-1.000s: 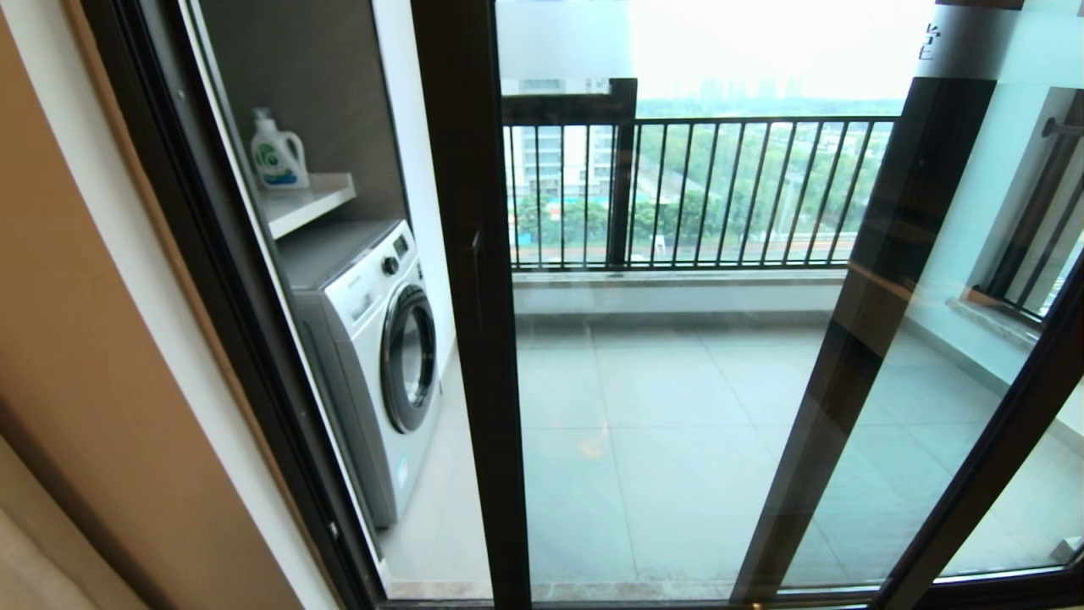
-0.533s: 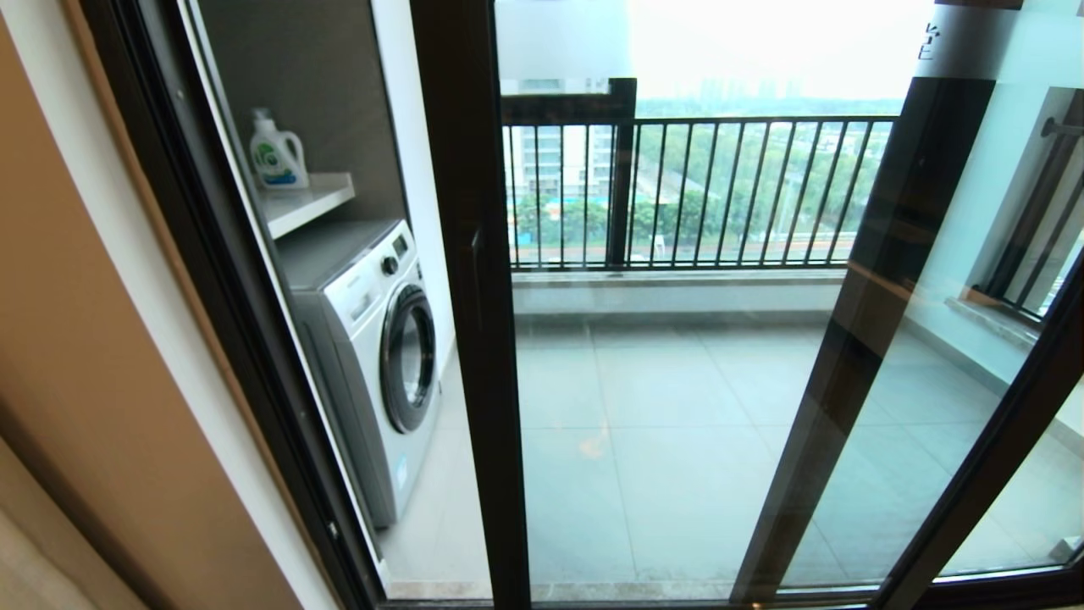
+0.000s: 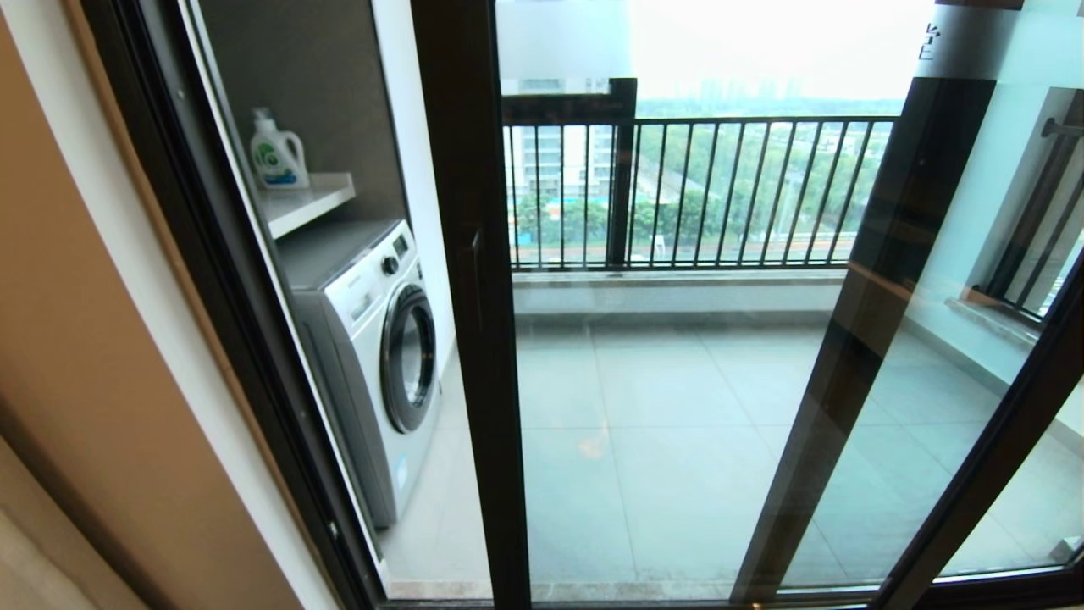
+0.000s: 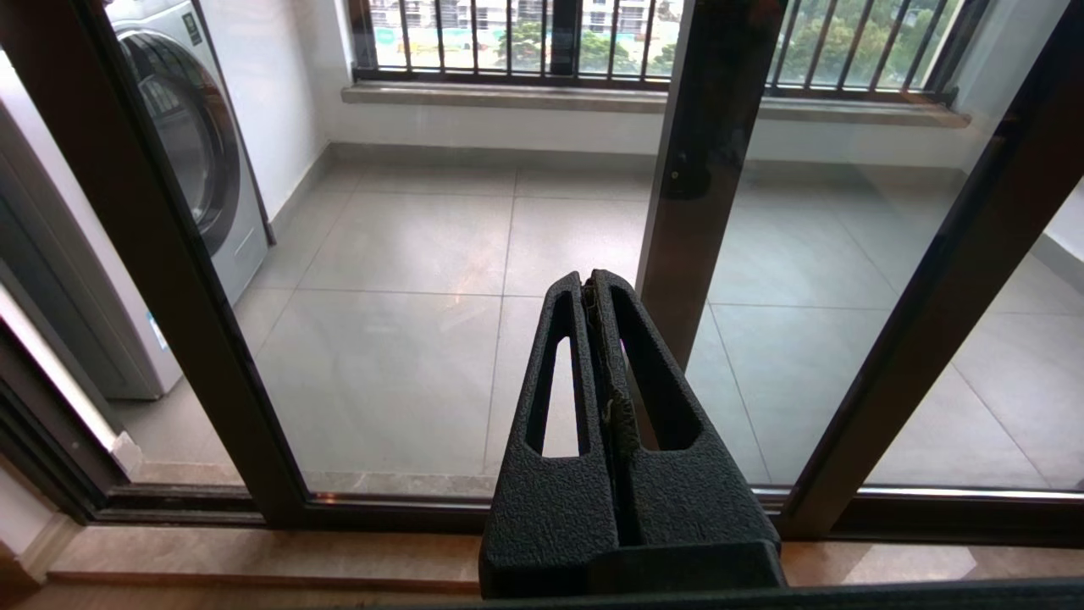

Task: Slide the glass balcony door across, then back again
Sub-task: Close the slid door

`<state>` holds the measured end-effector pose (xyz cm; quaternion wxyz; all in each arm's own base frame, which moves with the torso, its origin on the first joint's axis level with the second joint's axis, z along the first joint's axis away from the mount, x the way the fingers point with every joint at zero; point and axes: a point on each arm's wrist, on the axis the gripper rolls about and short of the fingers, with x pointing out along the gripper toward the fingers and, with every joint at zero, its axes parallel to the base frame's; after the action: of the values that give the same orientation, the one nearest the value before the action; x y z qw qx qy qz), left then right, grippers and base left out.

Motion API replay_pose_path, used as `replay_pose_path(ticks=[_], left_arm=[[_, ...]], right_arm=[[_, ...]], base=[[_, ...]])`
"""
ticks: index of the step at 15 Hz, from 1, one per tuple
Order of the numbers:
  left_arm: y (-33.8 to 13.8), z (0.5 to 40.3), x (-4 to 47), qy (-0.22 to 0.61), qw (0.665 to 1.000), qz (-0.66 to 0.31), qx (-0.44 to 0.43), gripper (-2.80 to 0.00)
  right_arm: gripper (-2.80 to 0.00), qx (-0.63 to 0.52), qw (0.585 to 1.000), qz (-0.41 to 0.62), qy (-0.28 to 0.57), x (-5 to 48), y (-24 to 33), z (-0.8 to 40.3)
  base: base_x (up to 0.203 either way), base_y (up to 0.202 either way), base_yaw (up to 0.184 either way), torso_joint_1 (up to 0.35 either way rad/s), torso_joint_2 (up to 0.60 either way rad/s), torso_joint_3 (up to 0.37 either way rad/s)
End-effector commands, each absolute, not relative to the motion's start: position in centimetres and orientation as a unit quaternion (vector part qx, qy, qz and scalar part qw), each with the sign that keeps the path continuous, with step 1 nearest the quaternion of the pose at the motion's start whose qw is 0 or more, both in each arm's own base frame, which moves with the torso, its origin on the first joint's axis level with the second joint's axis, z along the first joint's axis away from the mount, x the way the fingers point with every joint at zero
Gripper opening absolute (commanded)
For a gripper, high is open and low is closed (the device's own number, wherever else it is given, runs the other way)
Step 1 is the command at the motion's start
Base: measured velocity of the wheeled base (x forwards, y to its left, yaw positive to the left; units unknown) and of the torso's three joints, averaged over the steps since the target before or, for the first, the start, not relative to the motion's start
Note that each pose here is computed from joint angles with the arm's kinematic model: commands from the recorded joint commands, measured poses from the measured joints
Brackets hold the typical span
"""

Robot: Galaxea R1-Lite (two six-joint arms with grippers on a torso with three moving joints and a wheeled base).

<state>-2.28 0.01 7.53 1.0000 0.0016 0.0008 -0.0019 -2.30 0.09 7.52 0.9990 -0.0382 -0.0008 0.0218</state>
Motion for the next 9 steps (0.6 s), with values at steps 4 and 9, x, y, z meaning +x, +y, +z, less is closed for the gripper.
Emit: replay_pose_path(ticks=[4, 9], left_arm=[[0.01, 7.54, -2.27, 0.002, 1.000, -0.001, 0.002, -2.80], [0.01, 7.54, -2.27, 0.001, 1.000, 0.000, 0.010, -2.80]], right_arm=[[-2.80, -0.038, 0.999, 0.022, 0.001, -2.27, 0.09, 7.44], [-2.80, -0.038, 0.999, 0.022, 0.001, -2.27, 0.09, 7.44]], base=[[0.000, 0.000, 0.000, 0.000, 0.00, 0.000], [0.000, 0.000, 0.000, 0.000, 0.00, 0.000]])
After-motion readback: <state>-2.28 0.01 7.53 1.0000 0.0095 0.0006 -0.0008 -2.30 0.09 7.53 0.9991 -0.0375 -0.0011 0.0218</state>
